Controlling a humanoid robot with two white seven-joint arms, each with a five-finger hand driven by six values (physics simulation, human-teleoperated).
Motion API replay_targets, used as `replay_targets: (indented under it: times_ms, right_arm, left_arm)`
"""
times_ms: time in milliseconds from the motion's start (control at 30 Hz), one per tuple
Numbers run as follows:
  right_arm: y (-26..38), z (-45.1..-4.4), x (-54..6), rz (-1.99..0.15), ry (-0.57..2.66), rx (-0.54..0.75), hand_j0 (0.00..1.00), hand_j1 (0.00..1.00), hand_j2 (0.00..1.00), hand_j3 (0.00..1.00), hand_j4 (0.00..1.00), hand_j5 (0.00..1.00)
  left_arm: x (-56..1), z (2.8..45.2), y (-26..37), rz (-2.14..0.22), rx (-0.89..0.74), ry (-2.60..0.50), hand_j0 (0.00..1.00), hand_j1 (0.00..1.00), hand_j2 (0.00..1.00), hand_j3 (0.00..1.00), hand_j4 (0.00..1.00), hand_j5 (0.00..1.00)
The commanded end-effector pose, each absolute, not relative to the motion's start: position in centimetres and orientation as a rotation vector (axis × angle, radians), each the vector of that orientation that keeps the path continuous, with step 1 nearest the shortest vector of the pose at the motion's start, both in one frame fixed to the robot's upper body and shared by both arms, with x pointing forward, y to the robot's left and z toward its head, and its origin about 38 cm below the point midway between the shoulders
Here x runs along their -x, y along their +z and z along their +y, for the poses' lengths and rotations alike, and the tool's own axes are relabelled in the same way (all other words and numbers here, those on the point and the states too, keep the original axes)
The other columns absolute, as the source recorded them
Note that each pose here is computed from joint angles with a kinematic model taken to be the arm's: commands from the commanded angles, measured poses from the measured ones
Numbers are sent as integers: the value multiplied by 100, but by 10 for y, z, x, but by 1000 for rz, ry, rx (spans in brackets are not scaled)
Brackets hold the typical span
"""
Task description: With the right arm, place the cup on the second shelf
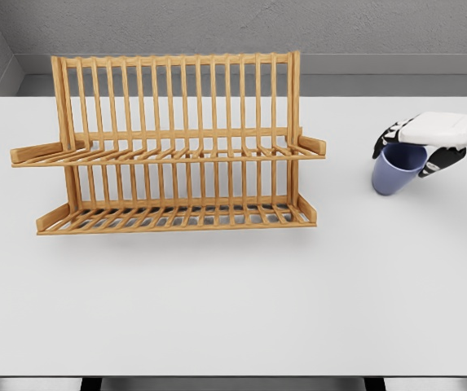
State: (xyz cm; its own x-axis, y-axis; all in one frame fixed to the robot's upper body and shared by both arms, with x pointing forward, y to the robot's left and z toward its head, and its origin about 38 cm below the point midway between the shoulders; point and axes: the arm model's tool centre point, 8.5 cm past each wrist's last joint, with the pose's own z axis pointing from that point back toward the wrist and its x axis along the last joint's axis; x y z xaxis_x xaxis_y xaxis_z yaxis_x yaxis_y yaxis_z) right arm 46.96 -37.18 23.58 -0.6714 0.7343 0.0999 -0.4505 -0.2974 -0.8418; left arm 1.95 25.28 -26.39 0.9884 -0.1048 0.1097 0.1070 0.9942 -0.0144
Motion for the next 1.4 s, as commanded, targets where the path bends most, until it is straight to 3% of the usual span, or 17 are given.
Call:
replay_targets:
  times_ms: [0, 867, 1367]
  right_arm:
    - [240, -367, -469, -1196, 2029, 393, 64, 64, 64, 64, 64, 64]
    - [333, -352, -475, -1446, 1997, 585, 61, 61, 61, 61, 61, 61]
    - [376, -269, -429, -1657, 2250, 600, 61, 61, 61, 61, 61, 61]
  left_arm:
    - [-19, 253, -264, -109, 20, -106, 100, 100, 100, 100, 100, 100]
    - [-19, 253, -264, -109, 20, -106, 100, 100, 100, 100, 100, 100]
    - [-19, 253, -264, -109, 20, -106, 100, 100, 100, 100, 100, 100]
